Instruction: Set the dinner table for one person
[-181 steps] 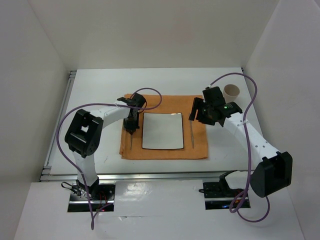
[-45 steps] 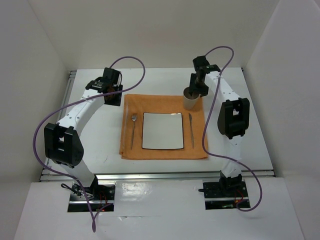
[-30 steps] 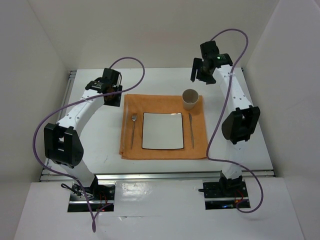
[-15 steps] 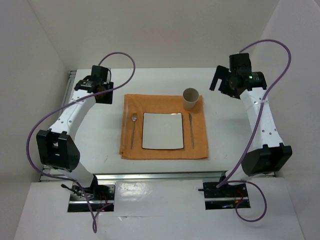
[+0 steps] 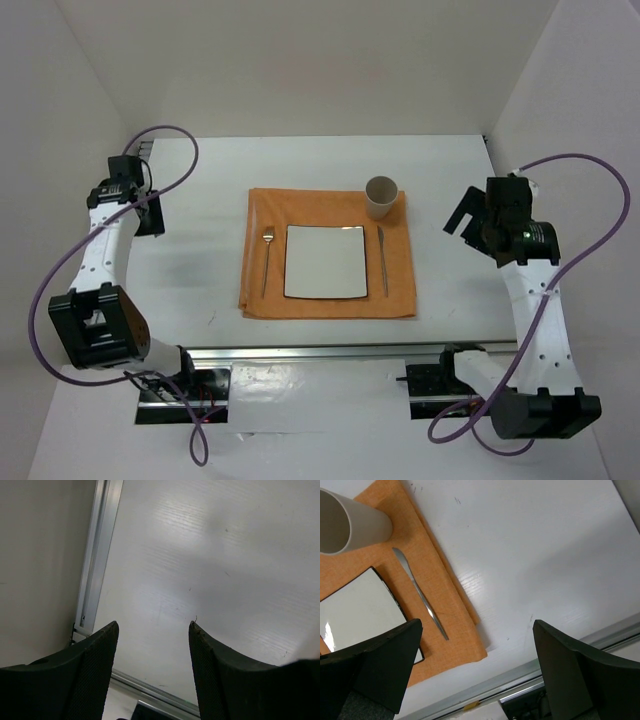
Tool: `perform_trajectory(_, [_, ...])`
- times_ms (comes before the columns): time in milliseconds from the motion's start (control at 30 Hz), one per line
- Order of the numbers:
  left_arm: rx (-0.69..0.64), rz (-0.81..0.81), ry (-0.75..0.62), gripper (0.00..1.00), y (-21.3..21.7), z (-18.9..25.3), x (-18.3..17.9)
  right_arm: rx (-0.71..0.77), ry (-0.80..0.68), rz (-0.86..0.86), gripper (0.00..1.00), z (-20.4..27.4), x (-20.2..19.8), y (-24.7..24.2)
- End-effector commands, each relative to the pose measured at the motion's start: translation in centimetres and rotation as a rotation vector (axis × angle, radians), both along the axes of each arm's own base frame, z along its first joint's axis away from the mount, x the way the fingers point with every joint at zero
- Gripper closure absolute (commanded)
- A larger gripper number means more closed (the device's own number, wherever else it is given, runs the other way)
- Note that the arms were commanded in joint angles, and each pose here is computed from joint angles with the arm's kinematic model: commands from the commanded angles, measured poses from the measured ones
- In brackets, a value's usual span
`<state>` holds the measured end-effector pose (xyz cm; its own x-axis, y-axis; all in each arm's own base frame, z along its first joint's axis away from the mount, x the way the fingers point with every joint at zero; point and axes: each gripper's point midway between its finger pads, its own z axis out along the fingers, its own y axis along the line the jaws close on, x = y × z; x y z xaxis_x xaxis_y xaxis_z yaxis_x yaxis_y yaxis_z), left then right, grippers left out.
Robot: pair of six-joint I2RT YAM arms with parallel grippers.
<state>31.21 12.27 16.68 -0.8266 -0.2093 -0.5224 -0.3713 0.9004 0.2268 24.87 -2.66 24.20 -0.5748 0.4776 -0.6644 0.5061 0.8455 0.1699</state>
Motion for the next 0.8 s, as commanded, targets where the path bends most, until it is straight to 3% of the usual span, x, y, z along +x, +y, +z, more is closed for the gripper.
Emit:
perform_trajectory(0, [0.013,-0.014,-0.054,0.35,0.6,1.9,-1.0,0.012,-0.02,-0.018,0.0,0.4,-1.4,0.2])
perform_trajectory(333, [-0.005,-0.011,-0.031,0.35,0.4,1.7,-5.1,0.011,-0.111,-0.018,0.0,3.5,-4.7,0.2])
perform_trajectory(767, [0.005,-0.038,-0.075,0.33,-0.3,2.7,-6.5,0.054,-0.123,0.039,0.0,3.7,-5.2,1.5])
